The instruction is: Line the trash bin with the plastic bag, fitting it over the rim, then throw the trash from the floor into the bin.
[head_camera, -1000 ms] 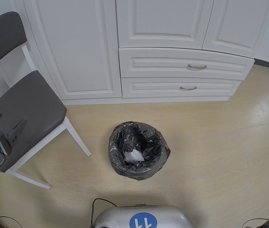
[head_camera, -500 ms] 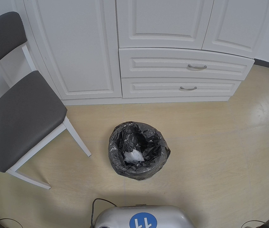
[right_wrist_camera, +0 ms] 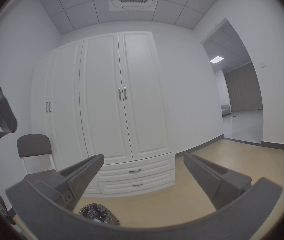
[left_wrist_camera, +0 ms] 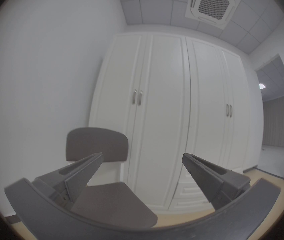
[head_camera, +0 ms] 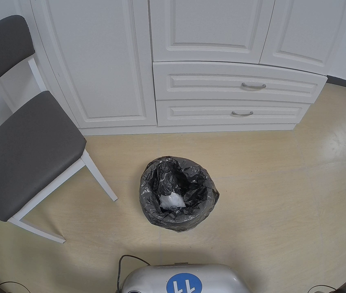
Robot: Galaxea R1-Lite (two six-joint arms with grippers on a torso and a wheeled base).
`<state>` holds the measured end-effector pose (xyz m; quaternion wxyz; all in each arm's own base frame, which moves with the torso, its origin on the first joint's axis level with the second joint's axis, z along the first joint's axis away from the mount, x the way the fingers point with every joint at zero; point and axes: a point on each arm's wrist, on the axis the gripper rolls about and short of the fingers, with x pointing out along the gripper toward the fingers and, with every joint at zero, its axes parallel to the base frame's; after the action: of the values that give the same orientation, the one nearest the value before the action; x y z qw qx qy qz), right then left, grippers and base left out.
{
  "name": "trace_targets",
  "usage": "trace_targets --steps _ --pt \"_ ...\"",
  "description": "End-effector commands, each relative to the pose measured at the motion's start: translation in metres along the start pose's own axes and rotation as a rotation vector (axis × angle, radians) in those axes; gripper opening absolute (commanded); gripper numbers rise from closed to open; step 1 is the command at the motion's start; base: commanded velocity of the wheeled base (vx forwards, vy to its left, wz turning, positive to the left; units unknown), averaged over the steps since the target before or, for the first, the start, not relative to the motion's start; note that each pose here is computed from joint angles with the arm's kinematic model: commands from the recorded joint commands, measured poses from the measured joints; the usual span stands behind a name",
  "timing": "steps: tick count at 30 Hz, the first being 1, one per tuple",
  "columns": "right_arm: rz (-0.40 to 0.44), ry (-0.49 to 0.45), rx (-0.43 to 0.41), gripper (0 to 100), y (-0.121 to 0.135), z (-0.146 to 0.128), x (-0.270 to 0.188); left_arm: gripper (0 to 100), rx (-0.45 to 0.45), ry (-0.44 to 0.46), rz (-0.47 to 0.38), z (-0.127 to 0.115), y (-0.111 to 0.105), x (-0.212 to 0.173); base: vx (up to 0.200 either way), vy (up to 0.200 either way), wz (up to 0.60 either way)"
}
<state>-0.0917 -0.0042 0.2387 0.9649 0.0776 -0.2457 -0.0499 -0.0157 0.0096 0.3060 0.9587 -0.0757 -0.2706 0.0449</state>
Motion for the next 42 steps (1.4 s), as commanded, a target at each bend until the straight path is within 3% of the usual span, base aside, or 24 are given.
trace_targets --steps 1,8,15,20,28,33,37,42 --pt "0.005 -0.083 0.008 100 -0.004 0.002 -0.027 100 -0.012 -0.093 0.037 0.020 0.004 -0.018 0.000 0.000 0.00" --pt "-0.068 -0.075 0.007 100 -0.006 -0.002 -0.034 100 0.038 -0.040 0.081 0.003 0.011 -0.058 0.000 0.000 0.00" --pt "-0.067 -0.060 0.013 100 -0.006 -0.007 -0.032 100 0.061 0.041 0.098 -0.052 0.022 -0.092 0.000 0.000 0.00" --pt "-0.067 -0.061 0.009 100 -0.006 -0.015 -0.027 100 0.070 0.067 0.202 -0.069 0.026 -0.094 0.000 0.000 0.00" --pt "-0.063 -0.097 0.005 100 -0.007 -0.027 -0.020 100 0.129 0.099 0.270 -0.095 0.025 -0.105 0.000 0.000 0.00" --pt "-0.044 -0.072 -0.002 100 -0.007 -0.034 -0.017 100 0.134 0.141 0.213 -0.115 0.026 -0.109 0.000 0.000 0.00" --pt "-0.010 0.006 -0.023 100 -0.008 -0.060 -0.011 100 0.152 0.251 0.140 -0.148 0.029 -0.111 0.000 0.000 0.00" --pt "0.039 -0.026 -0.051 100 -0.009 -0.085 -0.005 100 0.143 0.253 0.078 -0.150 0.027 -0.111 0.000 0.000 0.00"
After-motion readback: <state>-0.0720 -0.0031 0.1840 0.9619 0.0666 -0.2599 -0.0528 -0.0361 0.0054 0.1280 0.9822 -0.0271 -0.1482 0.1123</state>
